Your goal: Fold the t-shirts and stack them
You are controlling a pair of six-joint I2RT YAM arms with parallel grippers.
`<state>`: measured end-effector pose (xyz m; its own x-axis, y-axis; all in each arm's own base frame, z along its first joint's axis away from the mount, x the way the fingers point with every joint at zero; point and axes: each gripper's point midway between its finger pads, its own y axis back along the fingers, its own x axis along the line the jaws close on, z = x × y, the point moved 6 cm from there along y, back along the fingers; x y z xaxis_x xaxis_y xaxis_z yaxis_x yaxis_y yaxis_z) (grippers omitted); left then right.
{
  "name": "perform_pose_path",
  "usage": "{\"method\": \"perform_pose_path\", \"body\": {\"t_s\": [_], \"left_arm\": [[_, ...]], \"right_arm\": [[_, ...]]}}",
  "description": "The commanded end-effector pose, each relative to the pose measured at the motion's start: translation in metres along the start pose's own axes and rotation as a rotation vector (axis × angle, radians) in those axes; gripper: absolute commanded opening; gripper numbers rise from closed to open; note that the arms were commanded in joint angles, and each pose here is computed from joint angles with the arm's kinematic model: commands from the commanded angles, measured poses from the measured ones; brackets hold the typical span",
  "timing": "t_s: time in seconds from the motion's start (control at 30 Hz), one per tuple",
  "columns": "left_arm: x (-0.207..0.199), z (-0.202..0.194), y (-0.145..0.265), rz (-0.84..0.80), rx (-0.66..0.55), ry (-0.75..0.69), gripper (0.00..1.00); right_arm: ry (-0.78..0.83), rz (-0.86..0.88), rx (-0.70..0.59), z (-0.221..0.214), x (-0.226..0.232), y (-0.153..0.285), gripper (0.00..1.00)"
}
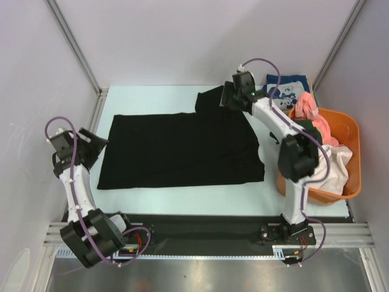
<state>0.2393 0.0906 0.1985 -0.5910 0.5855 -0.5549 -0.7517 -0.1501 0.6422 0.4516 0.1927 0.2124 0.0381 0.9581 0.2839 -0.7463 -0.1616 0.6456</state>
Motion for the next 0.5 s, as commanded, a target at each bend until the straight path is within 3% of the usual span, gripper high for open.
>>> {"method": "perform_pose_path", "body": {"t_s": [0.0,0.03,0.07,0.13,0.17,0.27,0.47], "left_arm": [[-0.031,0.027,-0.006,-0.069,-0.085,-0.075,0.86],[-0.039,0.021,-0.01,-0.089,-0.063,-0.104,0.86],[-0.041,0.019,-0.014,-0.096,-0.06,-0.12,0.86],[-0.044,0.009,-0.02,-0.098,-0.045,-0.16,0.86],[-0.046,0.008,-0.02,-0.109,-0.048,-0.151,0.85],[-0.055,0.003,-0.016,-0.153,-0.05,-0.172,0.85],[-0.064,-0.009,-0.007,-0.198,-0.053,-0.218,0.85]], "right_arm": [[0.068,0.108,-0.097,0.048,0.008,-0.049,0.76],[0.059,0.092,-0.054,0.037,-0.006,-0.088,0.76],[0.046,0.116,-0.127,0.066,-0.002,-0.095,0.76],[0.02,0.168,-0.143,0.077,-0.011,-0.122,0.77],[-0.007,0.176,-0.126,0.064,-0.021,-0.158,0.77],[-0.052,0.297,-0.237,0.083,-0.031,-0.189,0.78],[-0.117,0.29,-0.356,0.085,-0.057,-0.232,0.86]]}}
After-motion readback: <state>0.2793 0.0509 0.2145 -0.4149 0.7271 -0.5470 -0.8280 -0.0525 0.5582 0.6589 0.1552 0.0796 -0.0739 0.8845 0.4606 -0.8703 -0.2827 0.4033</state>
